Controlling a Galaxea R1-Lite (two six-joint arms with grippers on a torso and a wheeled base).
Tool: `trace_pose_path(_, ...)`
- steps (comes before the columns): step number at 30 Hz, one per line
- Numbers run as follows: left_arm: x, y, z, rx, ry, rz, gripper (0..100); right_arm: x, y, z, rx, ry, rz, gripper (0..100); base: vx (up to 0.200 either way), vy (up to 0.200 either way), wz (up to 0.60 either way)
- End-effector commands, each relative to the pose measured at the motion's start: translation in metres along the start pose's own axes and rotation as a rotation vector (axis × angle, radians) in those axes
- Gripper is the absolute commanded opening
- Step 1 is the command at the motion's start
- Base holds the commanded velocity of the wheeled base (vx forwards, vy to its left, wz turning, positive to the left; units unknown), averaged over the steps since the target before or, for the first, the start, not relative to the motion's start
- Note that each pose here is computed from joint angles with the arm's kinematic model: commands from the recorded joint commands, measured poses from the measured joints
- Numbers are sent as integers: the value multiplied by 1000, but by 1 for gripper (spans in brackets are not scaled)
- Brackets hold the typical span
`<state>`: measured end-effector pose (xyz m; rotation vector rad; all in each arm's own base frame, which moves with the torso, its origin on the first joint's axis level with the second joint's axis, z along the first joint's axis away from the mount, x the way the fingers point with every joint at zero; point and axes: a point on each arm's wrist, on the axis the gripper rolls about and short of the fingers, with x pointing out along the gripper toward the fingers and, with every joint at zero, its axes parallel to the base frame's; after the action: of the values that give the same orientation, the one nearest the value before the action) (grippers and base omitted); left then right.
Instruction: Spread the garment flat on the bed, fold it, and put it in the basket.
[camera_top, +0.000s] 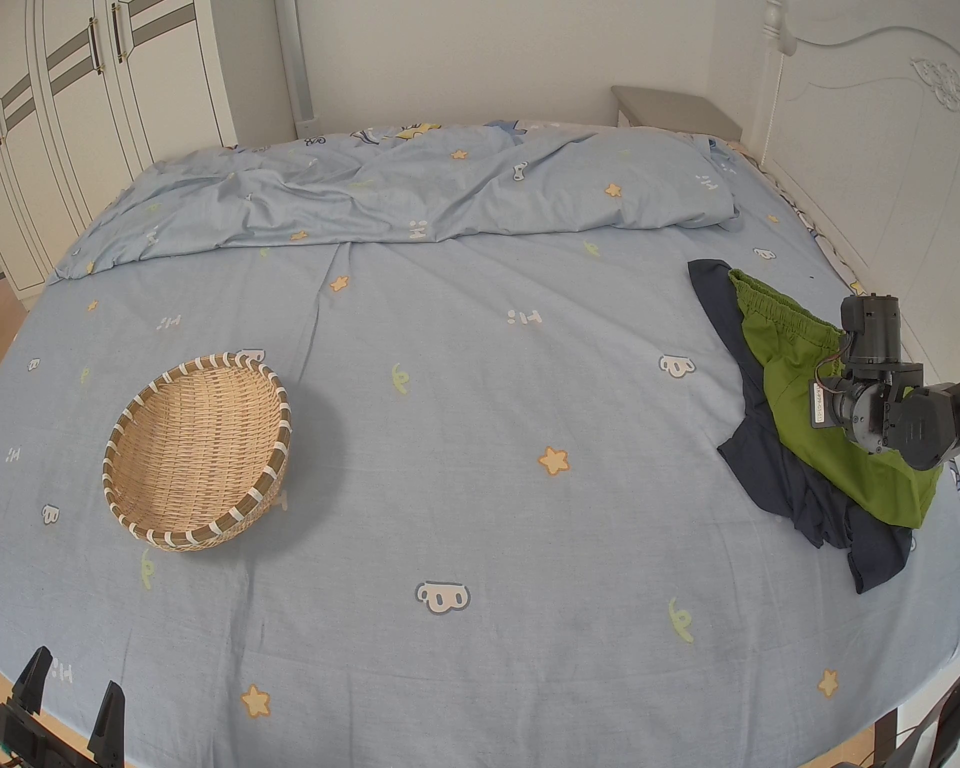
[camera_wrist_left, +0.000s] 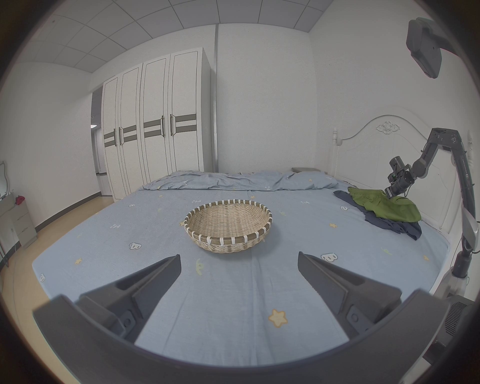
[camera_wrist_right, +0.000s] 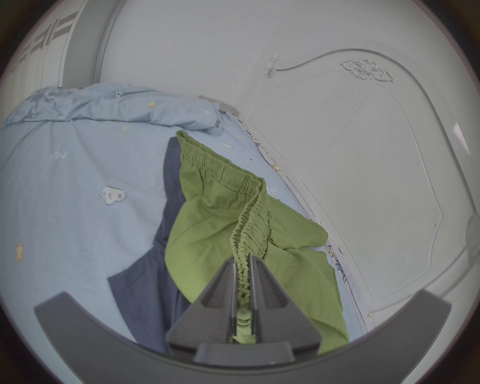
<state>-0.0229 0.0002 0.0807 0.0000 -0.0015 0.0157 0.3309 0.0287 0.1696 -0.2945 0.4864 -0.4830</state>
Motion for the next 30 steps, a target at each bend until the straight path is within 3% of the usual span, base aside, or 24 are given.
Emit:
trace_pose_path(1, 0, 0, -5, 2, 1, 1, 100, -56, -3, 30, 21, -105, 99, 0, 0, 0, 0)
trace_pose_path(6, 0, 0, -5, 0, 1, 1, 100, -122, 8, 43, 97, -127, 282, 0, 0, 0, 0)
trace_pose_path(10, 0, 0, -5, 2, 1, 1, 100, -170, 26, 46, 149, -62, 496, 0, 0, 0, 0)
trace_pose_path(15, 0, 0, -5, 0, 1, 1, 100, -215, 35, 52, 186, 34, 676, 0, 0, 0, 0)
trace_pose_path(19, 0, 0, -5, 2, 1, 1, 100, -245, 32, 64, 209, 51, 830, 0, 0, 0, 0)
trace_pose_path(26, 0, 0, -5, 0, 1, 1, 100, -277, 46, 82, 209, -8, 960, 0, 0, 0, 0)
trace_pose_path(30, 0, 0, -5, 2, 1, 1, 100, -300, 74, 96, 211, -44, 1040, 0, 0, 0, 0)
